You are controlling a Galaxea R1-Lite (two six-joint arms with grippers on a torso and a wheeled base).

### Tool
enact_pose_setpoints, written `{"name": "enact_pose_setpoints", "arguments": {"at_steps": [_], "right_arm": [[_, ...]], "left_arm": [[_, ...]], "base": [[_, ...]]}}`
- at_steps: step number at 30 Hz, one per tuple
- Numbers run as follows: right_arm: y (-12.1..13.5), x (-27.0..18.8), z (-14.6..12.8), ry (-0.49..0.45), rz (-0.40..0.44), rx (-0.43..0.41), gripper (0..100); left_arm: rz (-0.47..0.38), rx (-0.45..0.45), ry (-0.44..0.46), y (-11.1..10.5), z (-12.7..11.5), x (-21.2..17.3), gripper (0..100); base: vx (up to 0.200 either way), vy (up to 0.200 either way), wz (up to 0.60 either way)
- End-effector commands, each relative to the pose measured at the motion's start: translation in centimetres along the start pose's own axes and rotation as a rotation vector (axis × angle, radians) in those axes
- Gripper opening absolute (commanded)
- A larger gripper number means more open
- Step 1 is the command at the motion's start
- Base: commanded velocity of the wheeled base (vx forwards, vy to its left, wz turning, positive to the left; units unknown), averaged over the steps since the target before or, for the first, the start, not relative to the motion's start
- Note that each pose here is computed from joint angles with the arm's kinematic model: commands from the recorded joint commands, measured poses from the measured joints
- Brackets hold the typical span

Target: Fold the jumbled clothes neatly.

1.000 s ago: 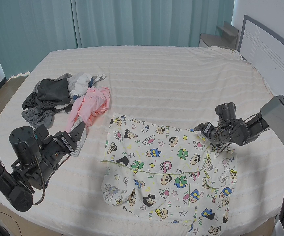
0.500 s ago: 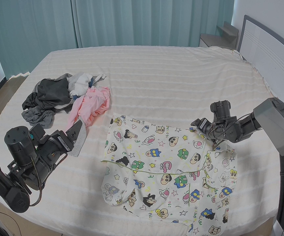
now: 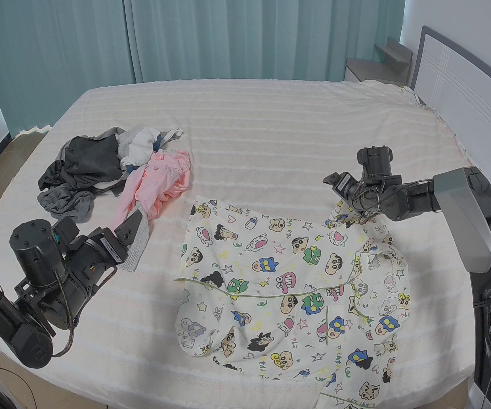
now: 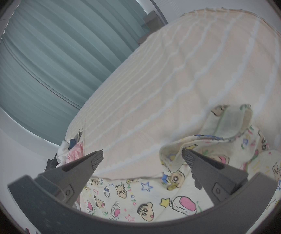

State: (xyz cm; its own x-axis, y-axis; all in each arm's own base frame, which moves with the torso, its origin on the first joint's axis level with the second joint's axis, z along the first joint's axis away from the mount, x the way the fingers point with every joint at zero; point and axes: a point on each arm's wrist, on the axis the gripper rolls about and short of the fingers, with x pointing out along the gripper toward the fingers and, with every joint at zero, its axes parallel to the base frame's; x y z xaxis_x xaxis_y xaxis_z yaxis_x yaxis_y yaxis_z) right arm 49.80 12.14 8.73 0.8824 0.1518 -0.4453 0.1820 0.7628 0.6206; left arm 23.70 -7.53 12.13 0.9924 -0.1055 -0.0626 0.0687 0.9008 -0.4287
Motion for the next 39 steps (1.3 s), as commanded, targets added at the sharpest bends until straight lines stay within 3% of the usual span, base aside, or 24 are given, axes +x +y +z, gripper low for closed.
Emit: {"name": "enact_pose_setpoints", "arguments": {"at_steps": [1,4,10,20,29,39], "right_arm": [[0.4,1.7,0.1,-0.013,0.010,-0.037,100],[0.1,1.8,-0.4,0.007,-0.007,-0.090,100],[0.1,2.8,0.0,-0.050,0.007,-0.099,100],[0.6,0.4,0.4,-0.028,-0.020,-0.099,100],[-2.0,1.3,-2.4,0.059,-0.092,-0.073,100],[-4.1,4.0,-2.8,0.017,-0.117,-0.075,100]], "left_arm": [[0.021,0.004,0.017,0.4,-0.5,0.3,100],[0.027,0.005,0.019,0.6,-0.5,0.4,100],[0.035,0.008,0.032,0.7,-0.9,0.6,100],[0.038,0.008,0.030,0.8,-0.8,0.6,100],[0.038,0.008,0.030,0.8,-0.8,0.6,100],[0.039,0.008,0.030,0.8,-0.8,0.6,100]], "base": [[0.000,0.000,0.00],[0.000,0.000,0.00],[0.000,0.000,0.00],[0.000,0.000,0.00],[0.000,0.000,0.00],[0.000,0.000,0.00]]}}
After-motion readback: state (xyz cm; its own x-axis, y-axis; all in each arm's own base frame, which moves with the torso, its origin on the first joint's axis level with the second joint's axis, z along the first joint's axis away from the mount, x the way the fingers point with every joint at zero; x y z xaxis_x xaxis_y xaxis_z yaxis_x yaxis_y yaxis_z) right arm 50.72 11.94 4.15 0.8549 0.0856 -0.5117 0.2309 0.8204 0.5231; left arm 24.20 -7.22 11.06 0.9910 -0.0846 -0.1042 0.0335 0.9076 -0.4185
